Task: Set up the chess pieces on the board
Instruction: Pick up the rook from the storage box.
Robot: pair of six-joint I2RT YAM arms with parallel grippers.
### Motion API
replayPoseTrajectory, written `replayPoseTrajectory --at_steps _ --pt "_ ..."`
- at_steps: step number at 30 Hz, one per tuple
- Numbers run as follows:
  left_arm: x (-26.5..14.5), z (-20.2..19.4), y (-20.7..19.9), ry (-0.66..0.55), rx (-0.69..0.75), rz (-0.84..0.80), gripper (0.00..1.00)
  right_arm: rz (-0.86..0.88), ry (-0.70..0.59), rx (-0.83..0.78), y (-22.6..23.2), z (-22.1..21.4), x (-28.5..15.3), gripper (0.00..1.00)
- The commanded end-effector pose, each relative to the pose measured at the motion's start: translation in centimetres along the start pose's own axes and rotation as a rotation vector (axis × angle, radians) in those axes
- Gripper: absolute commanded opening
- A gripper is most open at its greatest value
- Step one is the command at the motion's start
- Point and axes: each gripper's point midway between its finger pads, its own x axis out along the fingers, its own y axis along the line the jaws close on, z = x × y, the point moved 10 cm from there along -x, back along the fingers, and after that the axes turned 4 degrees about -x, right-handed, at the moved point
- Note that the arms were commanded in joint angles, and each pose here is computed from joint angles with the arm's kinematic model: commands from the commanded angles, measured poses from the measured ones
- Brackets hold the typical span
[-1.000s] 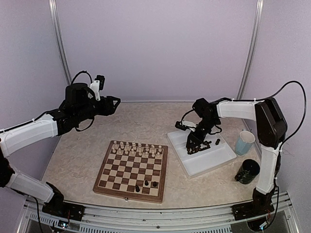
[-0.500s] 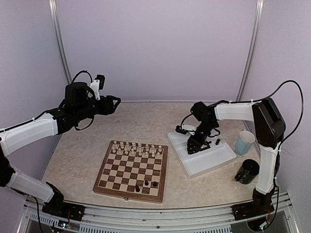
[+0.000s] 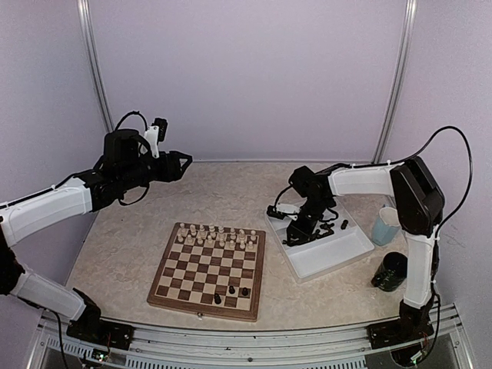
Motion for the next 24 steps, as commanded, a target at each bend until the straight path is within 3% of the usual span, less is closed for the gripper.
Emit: replayPoseTrajectory --at_steps 1,9,17,24 --pt "0.0 1.0 -0.1 -0.018 -0.009 -0.014 0.61 -0.093 0.109 -0.043 0.9 -1.5 1.8 0.37" --pt "0.3 1.0 0.4 -0.01 -0.029 -0.024 0.61 -0.157 0.121 -0.074 1.5 -2.6 0.3 0.38" --pt "0.8 0.7 0.6 0.008 -0.047 -0.054 0.61 -0.092 0.063 -0.078 1.8 -2.6 0.6 0.16" --pt "2.3 -0.7 -0.6 0.064 -0.052 -0.191 0.6 -0.087 -0.089 -0.069 1.0 -1.9 -3.0 0.09"
